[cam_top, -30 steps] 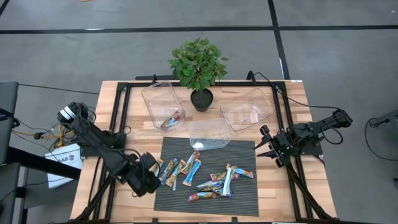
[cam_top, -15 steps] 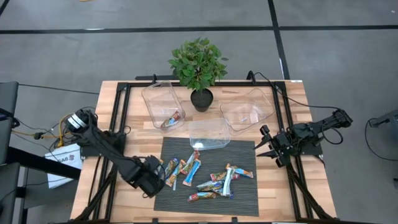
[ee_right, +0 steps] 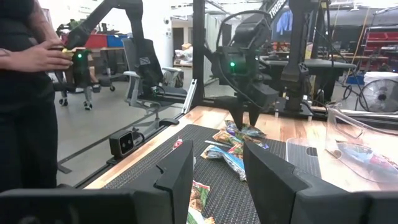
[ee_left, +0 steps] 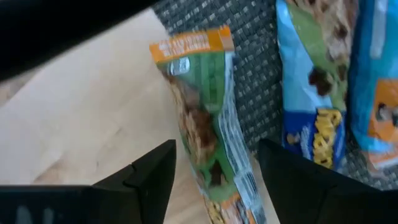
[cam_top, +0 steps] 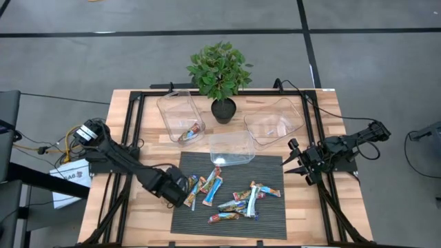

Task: Pick and place Granola Bars by type
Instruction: Put the orange granola bar into the middle transparent bin

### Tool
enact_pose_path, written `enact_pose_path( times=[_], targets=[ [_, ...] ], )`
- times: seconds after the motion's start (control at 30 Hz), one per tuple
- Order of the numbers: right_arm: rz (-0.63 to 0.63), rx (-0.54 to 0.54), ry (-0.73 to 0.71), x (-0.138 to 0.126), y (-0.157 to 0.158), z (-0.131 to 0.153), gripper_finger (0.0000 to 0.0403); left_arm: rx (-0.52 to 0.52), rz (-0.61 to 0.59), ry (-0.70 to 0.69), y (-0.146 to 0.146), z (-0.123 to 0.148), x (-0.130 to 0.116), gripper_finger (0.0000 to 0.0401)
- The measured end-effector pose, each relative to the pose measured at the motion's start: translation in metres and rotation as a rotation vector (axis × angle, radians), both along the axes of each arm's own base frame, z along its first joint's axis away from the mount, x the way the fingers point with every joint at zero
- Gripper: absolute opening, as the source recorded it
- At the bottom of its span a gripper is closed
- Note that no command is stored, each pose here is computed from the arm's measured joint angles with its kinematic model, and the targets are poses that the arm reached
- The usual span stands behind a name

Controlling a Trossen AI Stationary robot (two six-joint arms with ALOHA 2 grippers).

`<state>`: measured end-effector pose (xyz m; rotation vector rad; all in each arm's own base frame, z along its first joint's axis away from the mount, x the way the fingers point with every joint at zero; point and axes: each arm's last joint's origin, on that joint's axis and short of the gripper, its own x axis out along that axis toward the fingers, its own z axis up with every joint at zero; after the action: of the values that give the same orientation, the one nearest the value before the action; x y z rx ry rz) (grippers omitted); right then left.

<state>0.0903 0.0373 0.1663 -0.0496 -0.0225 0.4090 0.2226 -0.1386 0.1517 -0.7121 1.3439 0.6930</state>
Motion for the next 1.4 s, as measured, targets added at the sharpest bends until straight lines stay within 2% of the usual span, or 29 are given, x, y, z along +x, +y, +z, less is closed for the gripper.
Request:
enact_pose_path(
  times=[0.23, 0.5, 0.63, 0.87, 1.0, 1.2, 1.4],
  targets=[
    [0.0, 0.0, 0.0, 0.0, 0.0, 0.0, 0.0134, 0.017, 0.017, 0.03, 0.012, -0.01, -0.003, 0.0222],
    [0.0, 0.0, 0.0, 0.0, 0.0, 0.0, 0.0134, -0.014, 0.001, 0.041, 0.015, -0.014, -0.005, 0.0218],
    [0.0, 0.0, 0.0, 0.0, 0.0, 0.0, 0.0134, -0.029, -0.003, 0.04, 0.015, -0.014, -0.004, 0.0186],
    [0.0, 0.0, 0.001, 0.0, 0.0, 0.0, 0.0134, -0.041, -0.028, 0.04, 0.014, -0.014, -0.004, 0.0089],
    [0.0, 0.0, 0.0, 0.0, 0.0, 0.0, 0.0133, -0.046, -0.066, 0.029, 0.013, -0.014, -0.003, 0.0048],
    [0.0, 0.0, 0.0, 0.0, 0.0, 0.0, 0.0134, -0.07, -0.124, -0.016, 0.009, -0.008, 0.002, 0.004],
    [0.0, 0.0, 0.0, 0.0, 0.0, 0.0, 0.0133, -0.092, -0.183, -0.183, 0.001, 0.01, 0.008, 0.0045]
  ],
)
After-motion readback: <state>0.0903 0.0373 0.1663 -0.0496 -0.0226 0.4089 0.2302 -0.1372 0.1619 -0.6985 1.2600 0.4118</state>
